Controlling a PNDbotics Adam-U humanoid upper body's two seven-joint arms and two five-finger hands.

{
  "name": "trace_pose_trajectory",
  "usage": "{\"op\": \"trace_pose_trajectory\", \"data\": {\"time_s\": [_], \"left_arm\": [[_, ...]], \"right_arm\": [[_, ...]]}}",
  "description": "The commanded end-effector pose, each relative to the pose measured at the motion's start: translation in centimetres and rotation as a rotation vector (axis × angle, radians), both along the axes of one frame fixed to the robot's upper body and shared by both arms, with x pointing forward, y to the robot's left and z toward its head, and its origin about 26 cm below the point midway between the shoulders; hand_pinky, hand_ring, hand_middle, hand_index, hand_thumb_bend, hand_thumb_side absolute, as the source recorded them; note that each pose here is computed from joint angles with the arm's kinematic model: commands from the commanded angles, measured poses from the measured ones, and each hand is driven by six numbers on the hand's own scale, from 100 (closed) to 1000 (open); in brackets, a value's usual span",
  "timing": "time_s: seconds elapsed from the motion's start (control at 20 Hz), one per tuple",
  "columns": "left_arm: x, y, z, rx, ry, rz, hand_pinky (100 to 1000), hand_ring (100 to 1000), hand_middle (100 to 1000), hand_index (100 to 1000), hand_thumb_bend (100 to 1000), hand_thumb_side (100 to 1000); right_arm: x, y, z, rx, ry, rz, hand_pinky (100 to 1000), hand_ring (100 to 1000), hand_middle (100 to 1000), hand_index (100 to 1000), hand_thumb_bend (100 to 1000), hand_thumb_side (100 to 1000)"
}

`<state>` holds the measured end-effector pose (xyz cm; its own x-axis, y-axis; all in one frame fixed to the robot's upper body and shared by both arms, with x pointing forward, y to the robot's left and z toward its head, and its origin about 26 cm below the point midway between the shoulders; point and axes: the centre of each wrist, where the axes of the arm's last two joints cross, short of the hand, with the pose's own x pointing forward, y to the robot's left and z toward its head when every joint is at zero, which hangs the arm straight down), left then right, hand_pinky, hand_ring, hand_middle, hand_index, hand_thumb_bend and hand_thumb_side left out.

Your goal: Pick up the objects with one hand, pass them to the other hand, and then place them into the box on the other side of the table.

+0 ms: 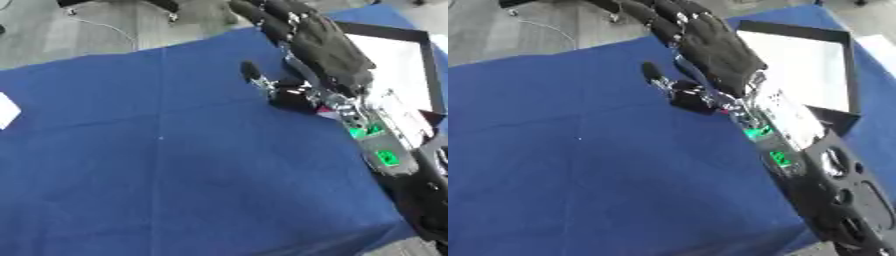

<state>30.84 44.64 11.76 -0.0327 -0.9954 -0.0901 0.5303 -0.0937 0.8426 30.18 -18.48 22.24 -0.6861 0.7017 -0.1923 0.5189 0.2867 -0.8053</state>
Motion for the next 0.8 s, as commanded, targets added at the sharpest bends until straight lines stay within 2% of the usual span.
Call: {"op": "trace_pose_trajectory", "data": {"time_s": [0.05, 0.25, 0.4, 0.5, 0.8], "left_arm": [[0.3, 0.7, 0.6, 0.025, -0.01, 0.009, 822, 700, 681, 832, 572, 169], [0.4, 0.8, 0.1, 0.019, -0.023, 0.013, 817, 680, 655, 808, 535, 153], [0.5, 0.9, 0.1, 0.015, -0.047, 0.009, 798, 612, 578, 735, 460, 128], [0.5, 0.7, 0.3, 0.01, -0.083, 0.005, 782, 559, 519, 676, 421, 114], [0.4, -0.3, 2.4, -0.013, -0.213, -0.02, 756, 495, 451, 593, 375, 103]], "right_arm": [[-0.1, 0.1, 0.5, 0.006, -0.016, 0.006, 817, 946, 952, 1000, 102, 100], [-0.1, 0.1, 0.5, 0.009, -0.016, 0.006, 815, 946, 951, 1000, 100, 100], [-0.1, 0.1, 0.5, 0.009, -0.016, 0.006, 816, 945, 952, 1000, 100, 100], [-0.1, 0.1, 0.5, 0.009, -0.015, 0.005, 816, 945, 952, 1000, 100, 100], [-0.1, 0.1, 0.4, 0.009, -0.013, 0.004, 817, 945, 952, 1000, 100, 100]]}}
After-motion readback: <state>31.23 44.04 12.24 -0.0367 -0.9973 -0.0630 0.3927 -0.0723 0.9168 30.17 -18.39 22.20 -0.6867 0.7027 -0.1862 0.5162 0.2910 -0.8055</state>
